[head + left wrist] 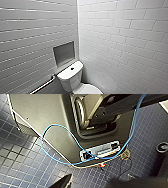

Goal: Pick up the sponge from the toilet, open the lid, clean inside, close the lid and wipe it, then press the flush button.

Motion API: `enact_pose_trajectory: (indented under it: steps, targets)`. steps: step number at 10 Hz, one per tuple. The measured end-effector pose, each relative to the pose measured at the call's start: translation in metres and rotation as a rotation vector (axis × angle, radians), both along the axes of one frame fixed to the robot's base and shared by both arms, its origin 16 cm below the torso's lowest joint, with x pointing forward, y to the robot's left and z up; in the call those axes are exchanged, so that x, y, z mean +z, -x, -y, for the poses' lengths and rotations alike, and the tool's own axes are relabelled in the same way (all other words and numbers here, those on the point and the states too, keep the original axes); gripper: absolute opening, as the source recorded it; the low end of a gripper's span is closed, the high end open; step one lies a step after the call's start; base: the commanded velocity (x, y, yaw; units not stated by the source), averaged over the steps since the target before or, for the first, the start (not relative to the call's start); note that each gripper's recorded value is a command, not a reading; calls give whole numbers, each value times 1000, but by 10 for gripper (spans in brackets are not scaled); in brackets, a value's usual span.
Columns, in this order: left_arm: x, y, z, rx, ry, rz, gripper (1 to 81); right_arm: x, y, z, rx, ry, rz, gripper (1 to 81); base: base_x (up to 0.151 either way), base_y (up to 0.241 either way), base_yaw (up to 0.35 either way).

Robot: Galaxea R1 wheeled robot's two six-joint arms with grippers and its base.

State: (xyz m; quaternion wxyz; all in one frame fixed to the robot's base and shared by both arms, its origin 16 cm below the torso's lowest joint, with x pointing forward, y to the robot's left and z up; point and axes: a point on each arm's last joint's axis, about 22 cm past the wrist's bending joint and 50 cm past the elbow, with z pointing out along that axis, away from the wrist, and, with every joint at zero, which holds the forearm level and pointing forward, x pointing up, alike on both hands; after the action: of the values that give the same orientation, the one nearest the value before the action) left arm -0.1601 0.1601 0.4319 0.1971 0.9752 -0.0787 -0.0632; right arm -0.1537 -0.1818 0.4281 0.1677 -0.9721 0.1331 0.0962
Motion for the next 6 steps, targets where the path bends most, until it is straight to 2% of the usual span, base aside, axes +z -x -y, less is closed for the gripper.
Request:
enact_pose_trajectory:
  steps: [1, 2, 3, 4, 6]
  targets:
    - [-1, -3, 0, -1, -1, 3, 811, -3, -3, 10, 39, 20, 4, 10, 0, 0, 0]
    - [-2, -13, 0, -1, 0, 14, 811, -6, -10, 19, 106, 31, 24, 10, 0, 0, 0]
    - [-3, -26, 2, 0, 1, 30, 811, -7, -15, 23, 144, 34, 30, 10, 0, 0, 0]
    - [-5, -37, 3, 2, 3, 45, 811, -7, -13, 22, 159, 29, 18, 10, 0, 0, 0]
    - [-5, -44, 7, 3, 7, 53, 811, -7, -19, 22, 118, 29, 31, 10, 0, 0, 0]
